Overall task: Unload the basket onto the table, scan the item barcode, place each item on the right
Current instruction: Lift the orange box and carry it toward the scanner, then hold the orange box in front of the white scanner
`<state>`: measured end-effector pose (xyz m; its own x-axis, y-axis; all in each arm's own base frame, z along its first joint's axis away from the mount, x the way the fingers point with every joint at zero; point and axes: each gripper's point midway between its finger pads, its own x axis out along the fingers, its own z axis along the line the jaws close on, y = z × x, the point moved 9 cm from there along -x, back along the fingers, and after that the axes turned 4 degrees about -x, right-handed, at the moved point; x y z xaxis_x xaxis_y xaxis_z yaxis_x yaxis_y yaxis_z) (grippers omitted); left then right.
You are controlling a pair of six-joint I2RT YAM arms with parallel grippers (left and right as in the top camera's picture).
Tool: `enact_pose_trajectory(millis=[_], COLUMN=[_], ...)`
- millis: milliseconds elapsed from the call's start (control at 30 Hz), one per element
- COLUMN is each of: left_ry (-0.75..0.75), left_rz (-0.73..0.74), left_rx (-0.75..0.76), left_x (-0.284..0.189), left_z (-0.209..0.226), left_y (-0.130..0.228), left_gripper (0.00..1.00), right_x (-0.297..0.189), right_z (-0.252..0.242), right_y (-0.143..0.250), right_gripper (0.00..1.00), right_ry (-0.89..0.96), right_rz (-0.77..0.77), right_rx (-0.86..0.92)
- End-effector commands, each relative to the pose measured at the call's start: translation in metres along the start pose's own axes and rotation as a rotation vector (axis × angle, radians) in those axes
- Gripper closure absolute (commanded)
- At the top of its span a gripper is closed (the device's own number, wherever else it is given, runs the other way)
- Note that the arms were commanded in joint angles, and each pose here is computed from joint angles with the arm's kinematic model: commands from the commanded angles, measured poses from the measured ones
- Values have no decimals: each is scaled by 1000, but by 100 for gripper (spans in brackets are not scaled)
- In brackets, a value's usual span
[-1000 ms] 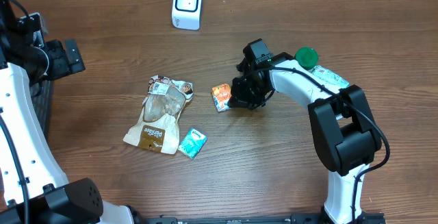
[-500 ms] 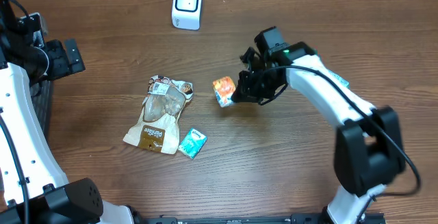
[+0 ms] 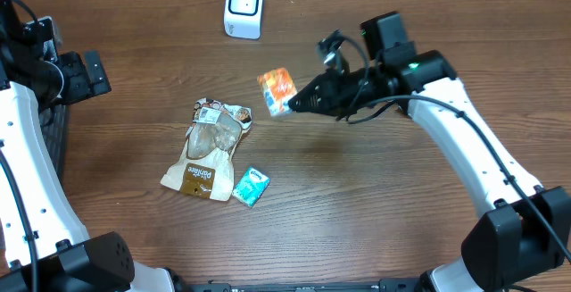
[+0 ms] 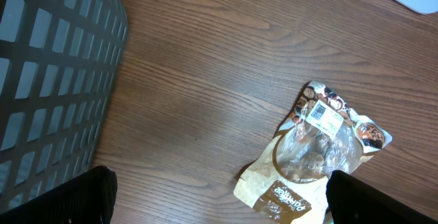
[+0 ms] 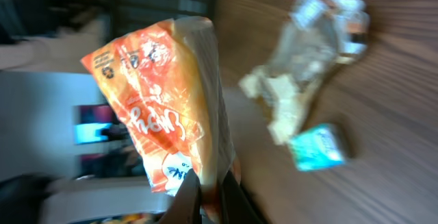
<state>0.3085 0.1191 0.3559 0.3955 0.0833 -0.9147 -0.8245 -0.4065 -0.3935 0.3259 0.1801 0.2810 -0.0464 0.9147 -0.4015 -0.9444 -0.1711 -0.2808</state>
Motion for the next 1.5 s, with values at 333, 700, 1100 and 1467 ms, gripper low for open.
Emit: enact_pose_trajectory(millis=[333,700,1100,1467], left_ry=[9,9,9,9], left_rz=[-13,-13,-13,-13], left_rx=[21,21,21,21], left_x=[-4,-4,-4,-4], left_z=[-2,-2,-2,-2], left_y=[-1,-1,-1,-1], left_gripper=[0,0,1,0], right_x=[-87,-104,-49,-5], right_z=[13,5,-29,40], right_y=[-15,-16,-12,-81], right_gripper=[96,96,96,96], right_ry=[-383,-372,337,1017], right_rz=[-112,-154,-181,-354], right_rx=[-18,23,147,-245])
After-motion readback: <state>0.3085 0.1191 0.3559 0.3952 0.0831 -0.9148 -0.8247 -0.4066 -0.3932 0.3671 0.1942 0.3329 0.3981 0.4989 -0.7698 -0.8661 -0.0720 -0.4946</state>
